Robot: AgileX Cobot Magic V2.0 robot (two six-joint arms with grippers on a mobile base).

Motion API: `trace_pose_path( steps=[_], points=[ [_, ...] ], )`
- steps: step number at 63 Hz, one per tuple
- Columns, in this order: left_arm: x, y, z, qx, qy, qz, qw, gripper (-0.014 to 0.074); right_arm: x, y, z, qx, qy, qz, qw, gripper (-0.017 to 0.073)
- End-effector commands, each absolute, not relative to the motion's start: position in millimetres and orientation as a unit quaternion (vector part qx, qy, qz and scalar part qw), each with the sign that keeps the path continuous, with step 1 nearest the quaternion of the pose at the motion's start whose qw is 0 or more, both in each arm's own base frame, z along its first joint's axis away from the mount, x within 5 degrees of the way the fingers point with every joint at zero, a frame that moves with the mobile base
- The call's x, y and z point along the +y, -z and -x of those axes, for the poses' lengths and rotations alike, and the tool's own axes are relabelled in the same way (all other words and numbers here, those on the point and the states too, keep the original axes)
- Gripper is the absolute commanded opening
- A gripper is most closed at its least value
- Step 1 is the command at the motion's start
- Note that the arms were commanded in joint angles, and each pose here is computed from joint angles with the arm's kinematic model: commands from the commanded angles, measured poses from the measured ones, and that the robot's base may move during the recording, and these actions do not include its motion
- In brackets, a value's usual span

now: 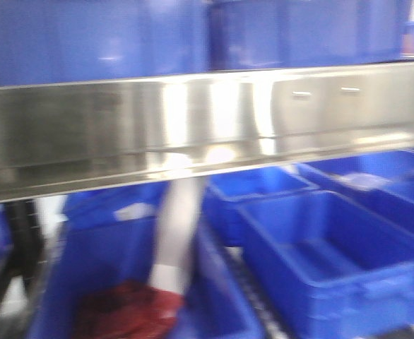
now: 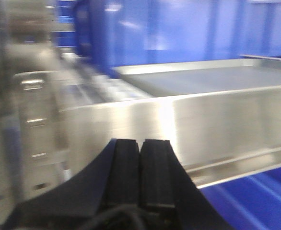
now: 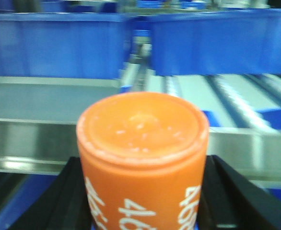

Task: Grab orange capacitor from left shelf to right conveyor

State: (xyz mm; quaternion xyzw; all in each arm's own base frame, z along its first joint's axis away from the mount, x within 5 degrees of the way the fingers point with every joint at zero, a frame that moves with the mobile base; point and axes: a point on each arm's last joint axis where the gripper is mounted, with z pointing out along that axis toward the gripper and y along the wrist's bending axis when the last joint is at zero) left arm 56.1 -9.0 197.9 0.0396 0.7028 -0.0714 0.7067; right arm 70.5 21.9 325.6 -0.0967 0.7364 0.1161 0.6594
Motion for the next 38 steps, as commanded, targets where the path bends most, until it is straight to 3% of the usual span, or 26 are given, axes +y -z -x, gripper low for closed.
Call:
trace_pose_path(
  steps=[1, 38],
  points=[
    [-8.2, -207.2, -54.7, 0.667, 0.074, -0.033, 0.741, -0.0127, 21.6, -344.2, -69.6, 0.693, -0.117, 0.098, 0.704, 0.013],
    [-7.0, -206.5, -56.7, 0.673, 0.064, -0.025, 0.736, -0.0127, 21.6, -344.2, -69.6, 0.693, -0.117, 0.098, 0.704, 0.013]
  ],
)
